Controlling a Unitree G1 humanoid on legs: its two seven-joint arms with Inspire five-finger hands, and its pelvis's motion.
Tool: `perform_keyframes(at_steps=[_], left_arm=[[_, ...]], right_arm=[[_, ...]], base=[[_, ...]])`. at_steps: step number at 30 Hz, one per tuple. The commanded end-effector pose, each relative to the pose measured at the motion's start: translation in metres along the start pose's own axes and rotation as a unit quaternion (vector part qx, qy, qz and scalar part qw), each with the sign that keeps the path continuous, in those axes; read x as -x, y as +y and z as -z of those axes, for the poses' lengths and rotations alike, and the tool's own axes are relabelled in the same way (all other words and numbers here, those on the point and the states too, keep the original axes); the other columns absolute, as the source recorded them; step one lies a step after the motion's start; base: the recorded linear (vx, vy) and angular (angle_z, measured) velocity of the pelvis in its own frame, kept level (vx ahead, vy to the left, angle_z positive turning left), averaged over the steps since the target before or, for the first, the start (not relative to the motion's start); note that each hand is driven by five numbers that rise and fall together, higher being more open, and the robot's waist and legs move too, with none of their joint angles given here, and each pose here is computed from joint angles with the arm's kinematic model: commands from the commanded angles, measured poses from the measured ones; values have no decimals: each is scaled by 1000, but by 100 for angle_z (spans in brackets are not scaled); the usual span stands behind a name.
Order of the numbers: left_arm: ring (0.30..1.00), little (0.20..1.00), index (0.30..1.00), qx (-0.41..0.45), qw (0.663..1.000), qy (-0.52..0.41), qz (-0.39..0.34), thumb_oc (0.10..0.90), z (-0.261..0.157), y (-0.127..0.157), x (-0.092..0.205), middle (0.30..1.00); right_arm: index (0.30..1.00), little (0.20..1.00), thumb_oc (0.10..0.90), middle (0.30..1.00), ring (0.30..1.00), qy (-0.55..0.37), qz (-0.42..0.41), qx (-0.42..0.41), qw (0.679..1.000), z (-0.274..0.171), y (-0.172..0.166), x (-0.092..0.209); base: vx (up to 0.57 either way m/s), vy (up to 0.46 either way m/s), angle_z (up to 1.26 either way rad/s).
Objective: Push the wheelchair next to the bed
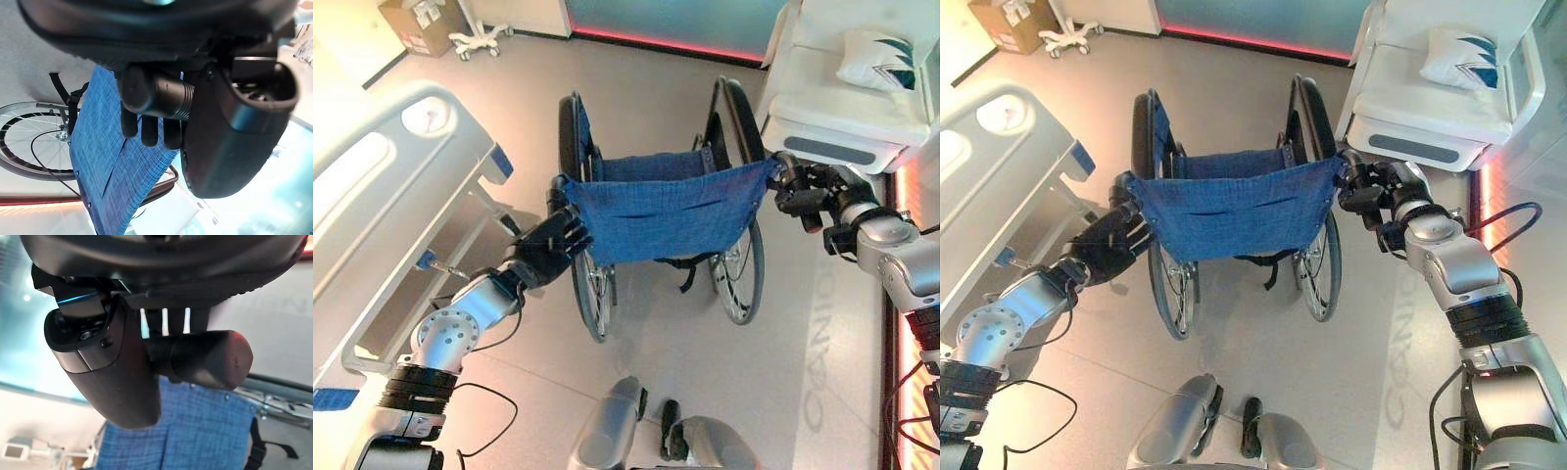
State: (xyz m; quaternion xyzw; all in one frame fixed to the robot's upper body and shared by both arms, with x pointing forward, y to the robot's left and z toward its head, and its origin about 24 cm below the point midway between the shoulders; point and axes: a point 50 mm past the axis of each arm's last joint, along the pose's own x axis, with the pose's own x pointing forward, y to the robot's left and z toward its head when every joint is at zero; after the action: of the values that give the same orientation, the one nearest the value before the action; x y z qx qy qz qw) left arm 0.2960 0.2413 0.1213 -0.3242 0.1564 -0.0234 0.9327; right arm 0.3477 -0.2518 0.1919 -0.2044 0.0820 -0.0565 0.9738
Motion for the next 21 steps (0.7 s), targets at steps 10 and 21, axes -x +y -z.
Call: perform_keyframes(at_steps=[10, 21], left_arm=[[300, 300, 300, 11, 960, -272, 71, 400, -117, -18, 52, 300], [300, 300, 300, -1, 953, -292, 84, 400, -152, -30, 51, 300]], right_arm=[[300, 300, 400, 300, 300, -144, -114, -19, 983, -41, 35, 8], [300, 300, 400, 300, 300, -163, -127, 2, 978, -54, 34, 5]], base=[[444, 13, -29], [374, 18, 13]])
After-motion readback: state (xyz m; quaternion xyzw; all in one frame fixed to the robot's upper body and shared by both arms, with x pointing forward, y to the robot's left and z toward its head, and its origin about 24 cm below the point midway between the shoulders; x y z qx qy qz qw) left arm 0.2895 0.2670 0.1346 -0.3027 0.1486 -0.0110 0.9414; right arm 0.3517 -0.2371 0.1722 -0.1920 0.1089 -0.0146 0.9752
